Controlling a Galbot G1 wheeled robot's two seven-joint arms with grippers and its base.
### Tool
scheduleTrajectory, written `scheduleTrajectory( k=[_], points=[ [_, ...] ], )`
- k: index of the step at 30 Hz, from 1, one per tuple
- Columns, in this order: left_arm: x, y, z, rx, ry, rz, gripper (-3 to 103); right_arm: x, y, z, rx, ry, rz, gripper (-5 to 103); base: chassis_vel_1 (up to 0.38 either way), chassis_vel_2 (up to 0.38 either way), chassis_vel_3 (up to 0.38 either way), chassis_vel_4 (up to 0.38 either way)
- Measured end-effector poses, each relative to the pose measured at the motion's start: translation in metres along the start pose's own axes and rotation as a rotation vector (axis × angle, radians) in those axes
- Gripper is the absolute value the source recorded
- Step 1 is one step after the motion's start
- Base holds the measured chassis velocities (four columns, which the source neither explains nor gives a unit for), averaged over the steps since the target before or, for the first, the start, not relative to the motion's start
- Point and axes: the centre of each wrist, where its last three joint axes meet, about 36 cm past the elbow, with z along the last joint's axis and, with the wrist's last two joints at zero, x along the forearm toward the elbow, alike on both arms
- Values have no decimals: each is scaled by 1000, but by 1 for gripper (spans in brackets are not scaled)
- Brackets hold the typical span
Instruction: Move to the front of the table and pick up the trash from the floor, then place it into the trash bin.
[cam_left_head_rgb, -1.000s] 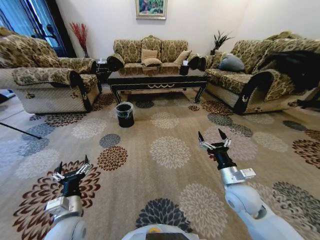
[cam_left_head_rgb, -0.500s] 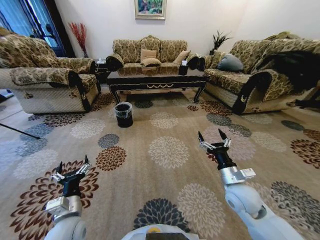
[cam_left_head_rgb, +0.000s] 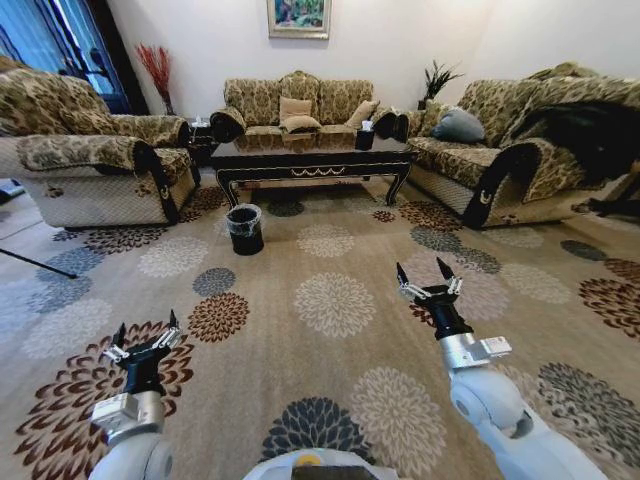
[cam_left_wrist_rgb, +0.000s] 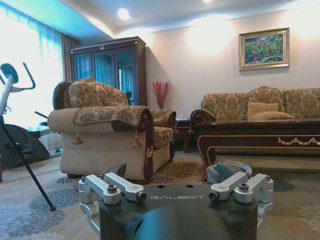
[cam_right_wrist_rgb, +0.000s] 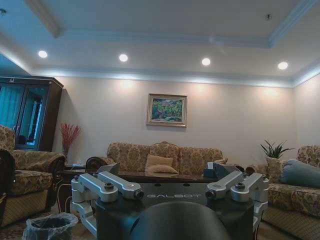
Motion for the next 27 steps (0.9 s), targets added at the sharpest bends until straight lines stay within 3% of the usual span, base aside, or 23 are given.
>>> scheduleTrajectory(
  k=[27],
  points=[
    [0,0,0,0,0,0,100,0,0,0,0,0,0,100,0,0,0,0]
  ],
)
